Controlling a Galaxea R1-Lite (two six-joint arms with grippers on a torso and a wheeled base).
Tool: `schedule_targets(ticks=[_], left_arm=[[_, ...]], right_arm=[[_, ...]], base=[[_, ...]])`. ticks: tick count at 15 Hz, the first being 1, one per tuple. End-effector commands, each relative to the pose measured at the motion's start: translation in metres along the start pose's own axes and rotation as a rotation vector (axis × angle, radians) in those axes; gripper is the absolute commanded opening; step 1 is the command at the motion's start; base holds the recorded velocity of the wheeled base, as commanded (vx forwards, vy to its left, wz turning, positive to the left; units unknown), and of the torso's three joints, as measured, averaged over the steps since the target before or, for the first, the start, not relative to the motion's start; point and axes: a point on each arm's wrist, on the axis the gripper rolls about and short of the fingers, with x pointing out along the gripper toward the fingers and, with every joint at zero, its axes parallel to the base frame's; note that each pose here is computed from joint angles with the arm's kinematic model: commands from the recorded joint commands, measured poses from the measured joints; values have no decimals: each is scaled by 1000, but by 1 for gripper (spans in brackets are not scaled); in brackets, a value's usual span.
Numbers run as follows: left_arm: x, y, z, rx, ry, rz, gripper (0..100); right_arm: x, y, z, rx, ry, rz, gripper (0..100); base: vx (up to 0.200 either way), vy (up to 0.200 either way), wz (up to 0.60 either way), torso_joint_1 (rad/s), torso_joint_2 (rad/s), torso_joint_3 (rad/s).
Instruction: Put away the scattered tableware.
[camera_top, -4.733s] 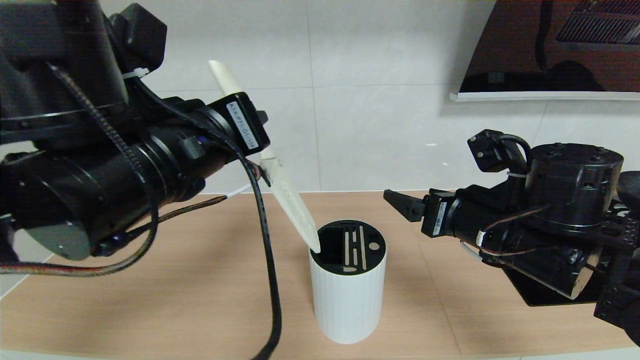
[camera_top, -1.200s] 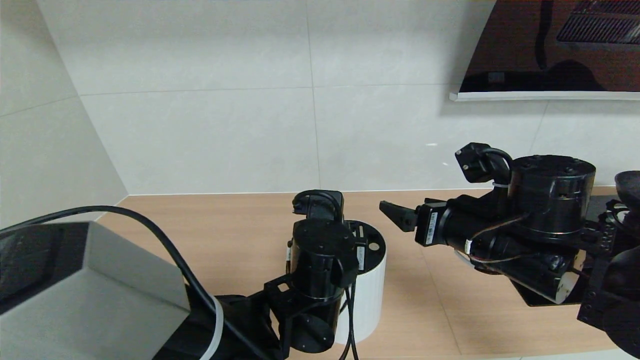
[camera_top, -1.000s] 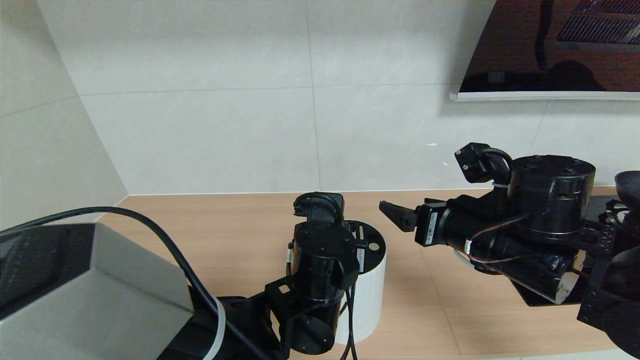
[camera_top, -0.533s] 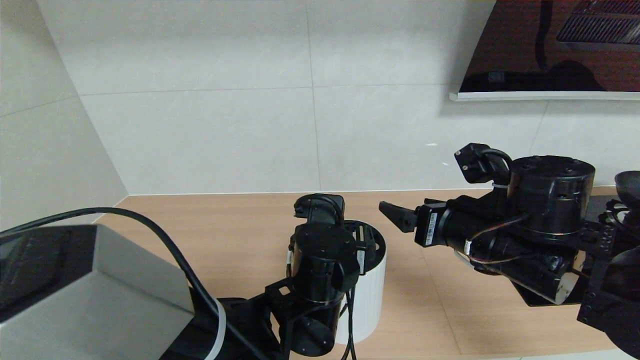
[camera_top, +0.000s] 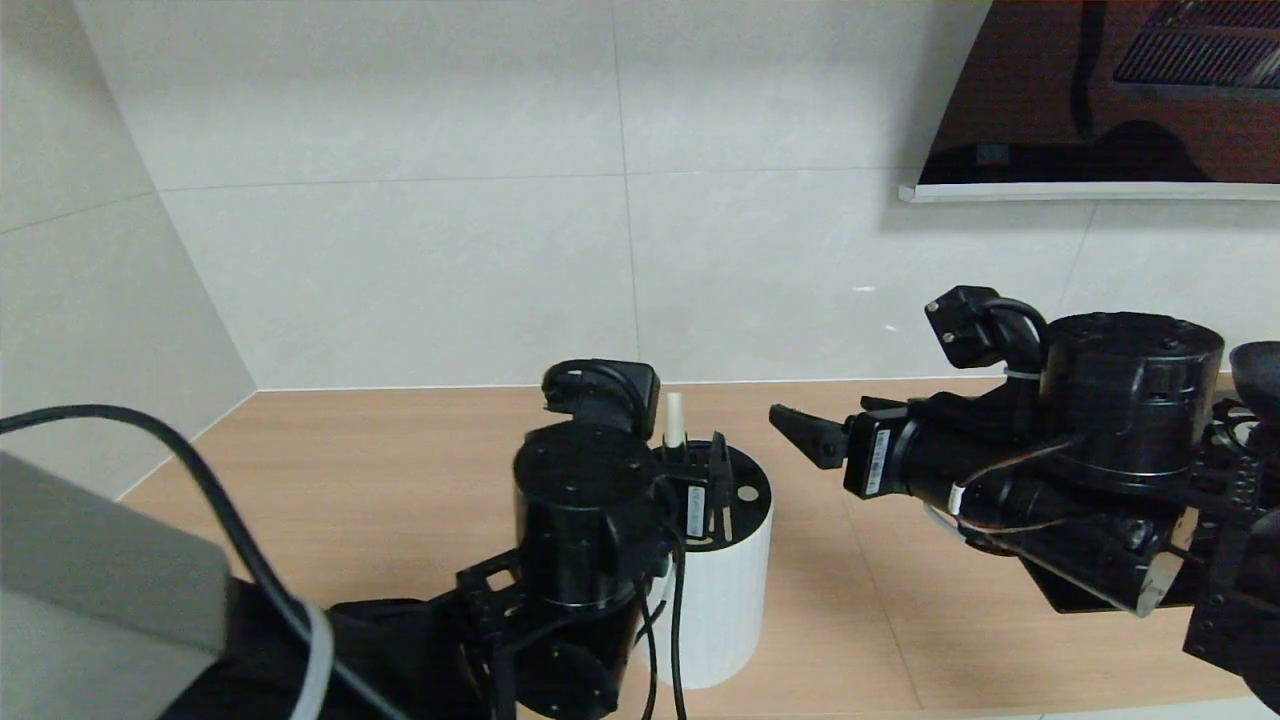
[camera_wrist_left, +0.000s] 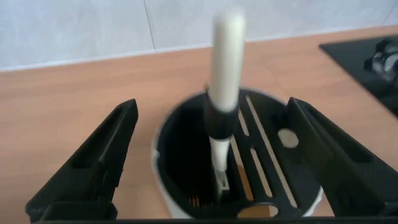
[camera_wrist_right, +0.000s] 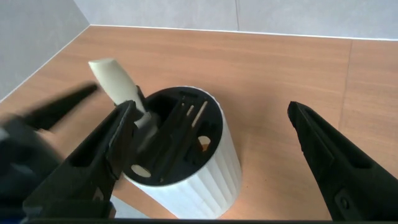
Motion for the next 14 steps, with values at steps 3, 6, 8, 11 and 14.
schedule_targets(ticks=[3,6,8,11,14], left_arm=[[-76,73,81,-54,-214,-90,100],[-109,132,92,-35,-271,15,100],[-136,157,90,-22,-277,74,100],[-187,194,78,-3,-250,196,100],[-241,216,62,3,-249,299,100]], right_arm=[[-44,-14,34,7,-142,-26,100],[-106,-37,34,-25,-220,-78,100],[-147,-46,27,-53,-276,-103,100],[-218,-58,16,-67,-351,-167,100],[-272,-63,-7,-86,-381,-326,100]], base=[[0,0,0,0,0,0],[0,0,0,0,0,0],[0,0,0,0,0,0],[0,0,0,0,0,0],[0,0,0,0,0,0]])
